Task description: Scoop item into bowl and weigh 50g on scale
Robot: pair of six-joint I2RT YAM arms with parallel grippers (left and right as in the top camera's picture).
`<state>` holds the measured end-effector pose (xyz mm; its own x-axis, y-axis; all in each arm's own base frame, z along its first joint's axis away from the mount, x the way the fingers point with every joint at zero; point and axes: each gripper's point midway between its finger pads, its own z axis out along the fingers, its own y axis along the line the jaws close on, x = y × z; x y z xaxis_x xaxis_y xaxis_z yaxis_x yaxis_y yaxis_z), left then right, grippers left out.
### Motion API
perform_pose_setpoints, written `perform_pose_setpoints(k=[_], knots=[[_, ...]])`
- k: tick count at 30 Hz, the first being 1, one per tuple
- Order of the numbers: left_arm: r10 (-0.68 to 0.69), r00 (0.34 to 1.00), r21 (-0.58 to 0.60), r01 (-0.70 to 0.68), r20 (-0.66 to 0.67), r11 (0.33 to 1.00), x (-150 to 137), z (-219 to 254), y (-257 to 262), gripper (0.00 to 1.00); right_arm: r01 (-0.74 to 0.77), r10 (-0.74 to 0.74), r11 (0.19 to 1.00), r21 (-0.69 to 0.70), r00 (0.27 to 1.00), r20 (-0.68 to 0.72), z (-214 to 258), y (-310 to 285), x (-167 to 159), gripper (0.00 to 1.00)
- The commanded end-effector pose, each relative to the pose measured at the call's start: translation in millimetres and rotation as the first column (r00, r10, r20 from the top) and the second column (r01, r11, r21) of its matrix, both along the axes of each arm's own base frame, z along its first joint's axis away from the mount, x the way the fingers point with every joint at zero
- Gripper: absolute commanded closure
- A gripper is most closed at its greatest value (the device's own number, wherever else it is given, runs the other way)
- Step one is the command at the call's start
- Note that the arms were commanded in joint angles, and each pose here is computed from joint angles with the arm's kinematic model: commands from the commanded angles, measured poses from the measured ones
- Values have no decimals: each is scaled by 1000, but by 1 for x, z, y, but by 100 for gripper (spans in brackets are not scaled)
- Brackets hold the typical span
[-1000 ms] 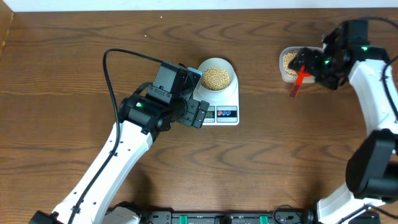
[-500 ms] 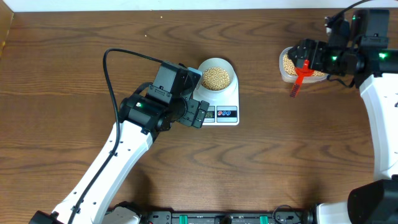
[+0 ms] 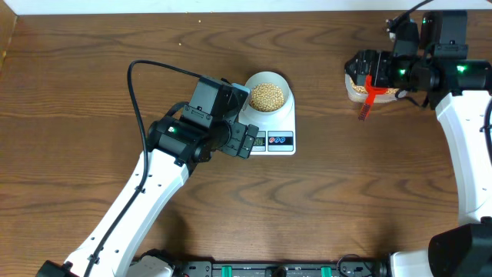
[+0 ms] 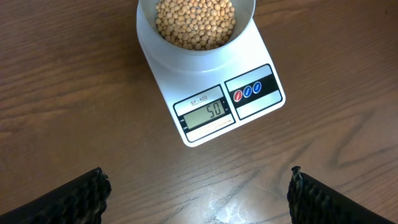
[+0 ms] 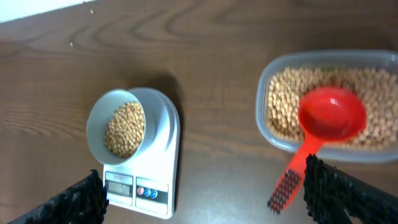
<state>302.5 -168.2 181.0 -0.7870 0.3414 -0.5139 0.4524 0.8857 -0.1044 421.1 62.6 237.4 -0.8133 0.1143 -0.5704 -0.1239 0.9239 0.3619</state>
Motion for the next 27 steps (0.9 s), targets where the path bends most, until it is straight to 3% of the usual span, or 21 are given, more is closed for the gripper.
perform_pose_setpoints(k=[1, 21, 25, 27], knots=[[9, 1000, 12, -9, -5, 1000, 1, -4, 3, 7, -54, 55, 998, -6, 997, 61, 11, 14, 6, 1], [9, 1000, 12, -9, -5, 1000, 1, -4, 3, 7, -52, 51, 997, 64, 998, 27, 12, 28, 1, 1], [9, 1000, 12, -9, -5, 1000, 1, -4, 3, 6, -74, 72, 995, 66, 997, 26, 12, 31, -1, 1], [9, 1000, 12, -9, -5, 1000, 1, -4, 3, 7, -156, 153, 986, 63, 987, 49, 14, 41, -6, 1]])
